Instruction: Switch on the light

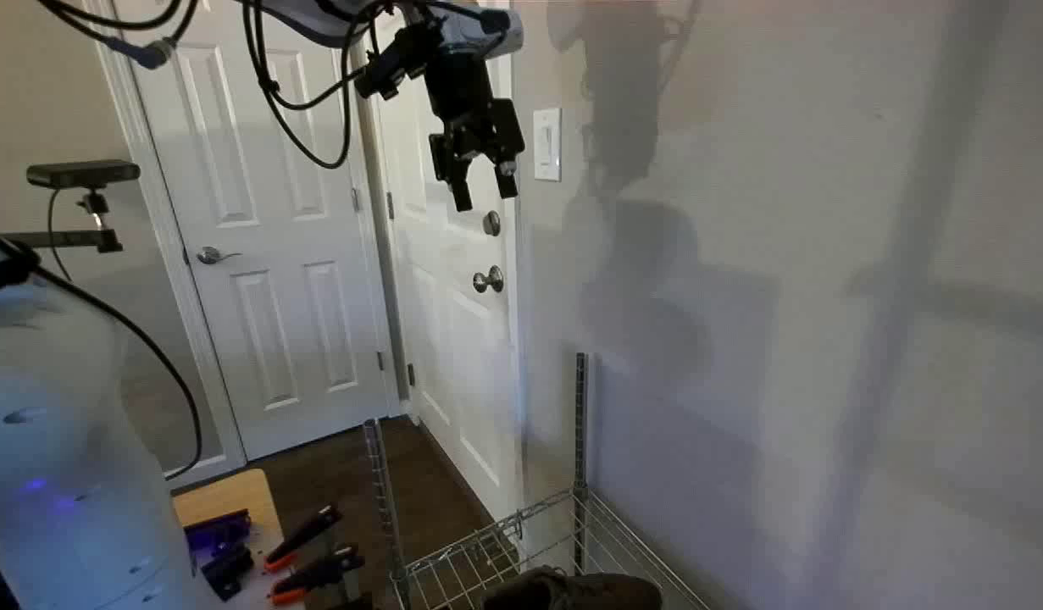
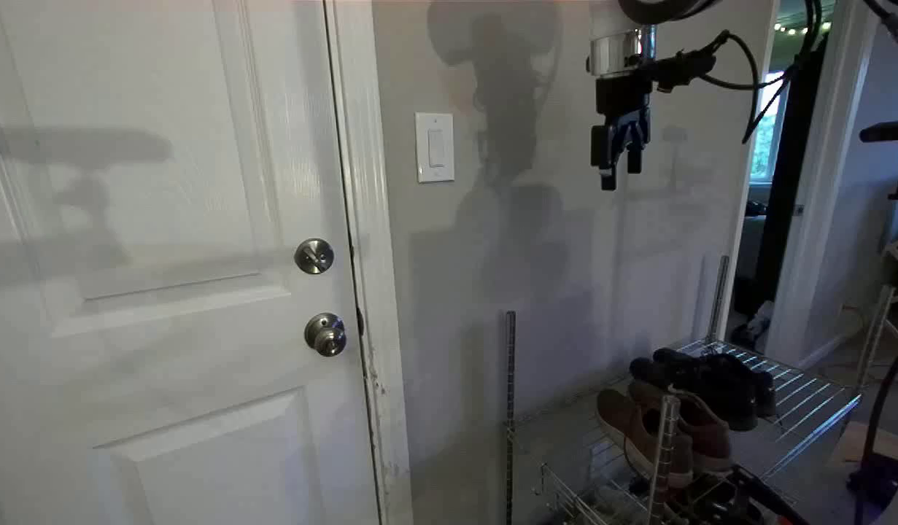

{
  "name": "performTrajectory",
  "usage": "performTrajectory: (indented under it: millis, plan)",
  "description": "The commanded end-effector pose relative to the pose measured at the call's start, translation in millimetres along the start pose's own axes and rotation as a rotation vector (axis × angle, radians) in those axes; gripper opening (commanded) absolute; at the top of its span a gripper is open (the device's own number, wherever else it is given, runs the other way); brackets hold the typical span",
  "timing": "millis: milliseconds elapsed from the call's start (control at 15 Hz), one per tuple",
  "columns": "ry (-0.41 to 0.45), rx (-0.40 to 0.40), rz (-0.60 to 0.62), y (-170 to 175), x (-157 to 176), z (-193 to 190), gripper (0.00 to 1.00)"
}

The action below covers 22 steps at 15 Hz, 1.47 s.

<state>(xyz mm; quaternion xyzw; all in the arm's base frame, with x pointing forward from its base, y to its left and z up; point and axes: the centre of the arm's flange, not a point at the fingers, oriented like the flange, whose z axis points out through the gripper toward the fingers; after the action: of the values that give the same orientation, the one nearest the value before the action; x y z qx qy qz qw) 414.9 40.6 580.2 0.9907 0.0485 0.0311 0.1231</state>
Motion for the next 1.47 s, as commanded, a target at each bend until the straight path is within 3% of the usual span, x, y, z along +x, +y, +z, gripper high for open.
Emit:
performTrajectory:
  millis: [0, 733, 800, 933, 1400]
  plan:
    - [0.0, 0.0, 0.0, 0, 0, 0, 1.0]
    - [0.013, -0.005, -0.014, -3, 1, 1, 1.0]
    - [0.015, -0.001, -0.018, -4, 1, 2, 0.75]
    - [0.028, 0.002, -0.037, -7, 2, 3, 0.67]
    - [0.129, 0.021, -0.07, -29, 24, 16, 0.2]
